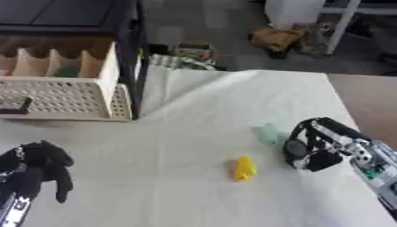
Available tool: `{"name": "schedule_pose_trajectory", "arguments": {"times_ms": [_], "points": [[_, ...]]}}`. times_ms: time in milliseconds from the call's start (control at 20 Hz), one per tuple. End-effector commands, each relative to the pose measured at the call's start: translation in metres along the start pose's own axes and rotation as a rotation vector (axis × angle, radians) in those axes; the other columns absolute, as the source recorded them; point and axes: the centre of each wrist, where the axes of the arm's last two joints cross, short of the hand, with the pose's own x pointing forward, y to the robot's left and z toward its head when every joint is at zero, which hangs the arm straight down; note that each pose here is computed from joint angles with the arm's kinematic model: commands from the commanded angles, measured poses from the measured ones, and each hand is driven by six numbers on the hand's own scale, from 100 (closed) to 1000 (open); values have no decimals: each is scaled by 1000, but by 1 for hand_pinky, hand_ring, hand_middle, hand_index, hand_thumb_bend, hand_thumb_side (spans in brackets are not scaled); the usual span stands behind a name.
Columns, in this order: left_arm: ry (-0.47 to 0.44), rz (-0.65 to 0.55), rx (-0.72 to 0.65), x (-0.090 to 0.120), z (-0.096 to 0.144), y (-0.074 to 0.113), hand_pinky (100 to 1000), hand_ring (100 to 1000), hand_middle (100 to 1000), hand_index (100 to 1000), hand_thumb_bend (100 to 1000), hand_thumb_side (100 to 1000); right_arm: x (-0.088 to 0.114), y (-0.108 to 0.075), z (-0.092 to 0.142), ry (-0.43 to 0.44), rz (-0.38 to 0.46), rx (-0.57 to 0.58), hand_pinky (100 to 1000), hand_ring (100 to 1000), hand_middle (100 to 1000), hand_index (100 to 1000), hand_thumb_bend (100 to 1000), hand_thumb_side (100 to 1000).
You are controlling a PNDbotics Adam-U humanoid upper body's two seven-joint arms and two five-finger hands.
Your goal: Pick up objects from table and place into drawer.
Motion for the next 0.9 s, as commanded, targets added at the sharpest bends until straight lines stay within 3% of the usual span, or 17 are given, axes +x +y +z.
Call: {"name": "schedule_pose_trajectory", "arguments": {"times_ms": [50, 500, 700, 900], "points": [[-16, -10, -5, 5, -3, 1, 275, 437, 570, 729, 100, 446, 3, -16, 6, -3, 18, -36, 337, 492, 146, 599, 440, 160], [-15, -7, -4, 5, -3, 2, 271, 436, 570, 729, 100, 452, 15, -26, 11, -38, 11, -72, 323, 482, 117, 589, 447, 172], [-15, -5, -7, 5, -3, 1, 267, 432, 570, 729, 100, 448, 15, -26, 12, -33, 22, -65, 353, 494, 152, 624, 473, 202], [-16, -7, -9, 5, -4, 1, 265, 431, 570, 729, 100, 446, 13, -26, 11, -21, 67, -37, 410, 530, 273, 740, 503, 285]]}}
